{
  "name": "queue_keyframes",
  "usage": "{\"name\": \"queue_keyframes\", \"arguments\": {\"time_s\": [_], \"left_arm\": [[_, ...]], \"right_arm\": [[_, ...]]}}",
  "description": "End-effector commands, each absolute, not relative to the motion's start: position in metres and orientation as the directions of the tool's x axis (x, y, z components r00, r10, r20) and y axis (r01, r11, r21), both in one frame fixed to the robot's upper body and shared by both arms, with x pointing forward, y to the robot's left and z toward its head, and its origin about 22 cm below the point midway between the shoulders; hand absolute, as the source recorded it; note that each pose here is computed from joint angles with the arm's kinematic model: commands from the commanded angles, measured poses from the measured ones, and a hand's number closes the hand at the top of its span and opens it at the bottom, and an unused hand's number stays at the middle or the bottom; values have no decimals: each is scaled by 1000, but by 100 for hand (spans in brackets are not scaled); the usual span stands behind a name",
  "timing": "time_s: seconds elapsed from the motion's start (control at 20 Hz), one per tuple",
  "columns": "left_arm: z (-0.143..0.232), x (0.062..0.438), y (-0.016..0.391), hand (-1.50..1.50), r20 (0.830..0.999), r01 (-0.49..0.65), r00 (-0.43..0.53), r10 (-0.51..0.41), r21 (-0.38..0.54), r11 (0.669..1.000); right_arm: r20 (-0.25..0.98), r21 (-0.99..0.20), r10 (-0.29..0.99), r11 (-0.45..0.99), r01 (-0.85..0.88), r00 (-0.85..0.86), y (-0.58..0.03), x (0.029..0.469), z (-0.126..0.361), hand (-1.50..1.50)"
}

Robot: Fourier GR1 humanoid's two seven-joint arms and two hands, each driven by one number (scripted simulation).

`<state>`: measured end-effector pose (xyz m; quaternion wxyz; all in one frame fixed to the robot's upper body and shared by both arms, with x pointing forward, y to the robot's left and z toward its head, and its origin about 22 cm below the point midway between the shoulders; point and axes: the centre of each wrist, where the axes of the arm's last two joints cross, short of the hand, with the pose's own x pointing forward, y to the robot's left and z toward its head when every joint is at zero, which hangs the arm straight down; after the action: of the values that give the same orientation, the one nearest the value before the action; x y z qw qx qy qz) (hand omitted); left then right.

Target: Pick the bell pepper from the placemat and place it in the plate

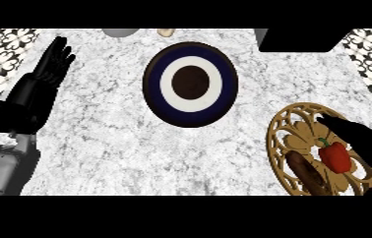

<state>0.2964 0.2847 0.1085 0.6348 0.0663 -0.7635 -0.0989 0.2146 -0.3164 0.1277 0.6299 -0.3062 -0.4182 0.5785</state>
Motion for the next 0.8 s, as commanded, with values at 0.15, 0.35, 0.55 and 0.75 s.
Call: {"name": "queue_keyframes", "arguments": {"time_s": [0.15, 0.35, 0.55, 0.75], "left_arm": [[105, 298, 280, 0, 957, 29, -187, -223, 232, 972], [116, 298, 264, 0, 957, 34, -187, -221, 231, 972], [115, 282, 285, 0, 957, 42, -193, -215, 227, 973], [98, 300, 267, 0, 951, 47, -208, -230, 245, 968]], "right_arm": [[68, -877, 996, 83, -473, 49, -323, 240, 116, -150], [-6, -853, 996, 39, -521, 85, -333, 241, 100, -150], [-33, -856, 994, 24, -517, 101, -340, 235, 64, -150], [-15, -840, 995, 43, -540, 103, -332, 269, 65, -150]]}}
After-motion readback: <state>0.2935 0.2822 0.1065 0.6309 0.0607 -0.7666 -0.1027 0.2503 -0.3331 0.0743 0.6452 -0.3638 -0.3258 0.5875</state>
